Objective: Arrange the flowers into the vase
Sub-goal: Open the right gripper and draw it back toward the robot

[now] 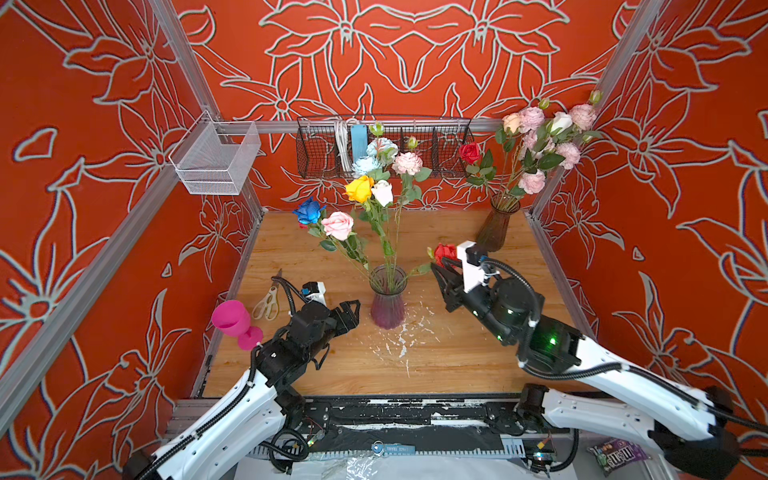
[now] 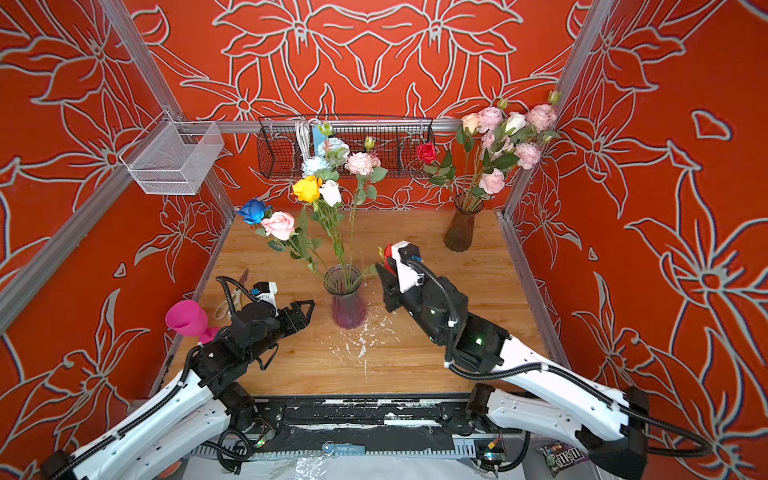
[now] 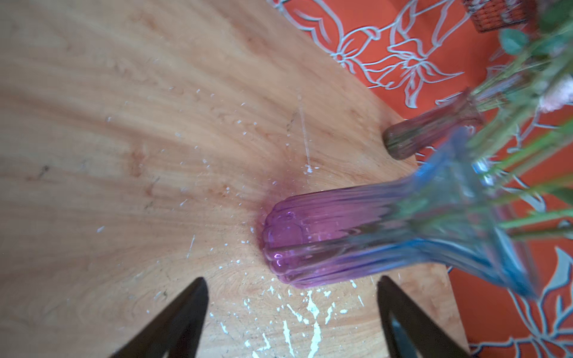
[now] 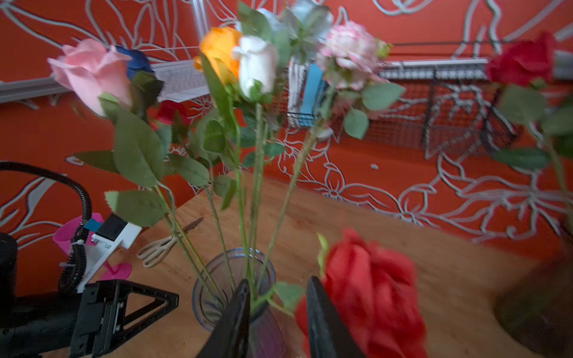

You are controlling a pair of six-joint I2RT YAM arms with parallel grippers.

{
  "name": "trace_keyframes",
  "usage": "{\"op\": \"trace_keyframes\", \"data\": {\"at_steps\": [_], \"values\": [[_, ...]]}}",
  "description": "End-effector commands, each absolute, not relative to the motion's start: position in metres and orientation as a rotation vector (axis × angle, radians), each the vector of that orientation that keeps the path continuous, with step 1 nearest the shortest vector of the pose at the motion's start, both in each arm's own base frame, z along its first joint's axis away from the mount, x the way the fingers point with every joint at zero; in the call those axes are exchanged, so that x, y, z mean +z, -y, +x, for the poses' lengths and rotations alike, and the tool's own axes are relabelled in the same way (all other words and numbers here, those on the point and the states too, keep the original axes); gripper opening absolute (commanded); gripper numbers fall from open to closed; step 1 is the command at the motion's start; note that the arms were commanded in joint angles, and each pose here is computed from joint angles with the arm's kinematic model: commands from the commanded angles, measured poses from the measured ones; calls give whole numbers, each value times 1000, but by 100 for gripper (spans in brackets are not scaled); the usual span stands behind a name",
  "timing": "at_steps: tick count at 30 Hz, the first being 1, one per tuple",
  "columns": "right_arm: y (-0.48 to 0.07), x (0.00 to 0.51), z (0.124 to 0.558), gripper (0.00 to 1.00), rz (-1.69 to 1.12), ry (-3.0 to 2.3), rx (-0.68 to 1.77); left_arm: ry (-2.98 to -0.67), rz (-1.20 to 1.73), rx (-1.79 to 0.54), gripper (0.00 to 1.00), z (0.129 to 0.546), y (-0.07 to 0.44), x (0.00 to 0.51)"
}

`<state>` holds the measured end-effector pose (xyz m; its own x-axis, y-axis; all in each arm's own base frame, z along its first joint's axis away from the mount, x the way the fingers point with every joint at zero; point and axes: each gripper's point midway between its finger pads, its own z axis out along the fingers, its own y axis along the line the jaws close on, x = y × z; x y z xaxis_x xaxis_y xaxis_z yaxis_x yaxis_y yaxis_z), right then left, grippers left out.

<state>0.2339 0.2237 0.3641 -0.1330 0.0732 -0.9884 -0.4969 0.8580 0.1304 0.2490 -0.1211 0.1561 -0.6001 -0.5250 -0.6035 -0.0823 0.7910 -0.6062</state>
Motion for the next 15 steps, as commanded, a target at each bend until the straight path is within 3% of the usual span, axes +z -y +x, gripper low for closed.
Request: {"op": "trace_keyframes", "data": {"at_steps": [1, 7, 10, 15], "values": [[-166, 312, 230, 32, -152, -1812, 337, -2195, -534, -640, 76, 258, 117, 139], [-110, 236, 213, 31, 36, -1977, 289, -2304, -516, -661, 61, 269, 135, 105], [-100, 207, 210, 31, 105, -2032, 319, -2376, -459, -671, 35, 274, 148, 86], [-88, 174, 207, 31, 162, -2126, 333, -2331, -461, -673, 32, 276, 145, 66]]}}
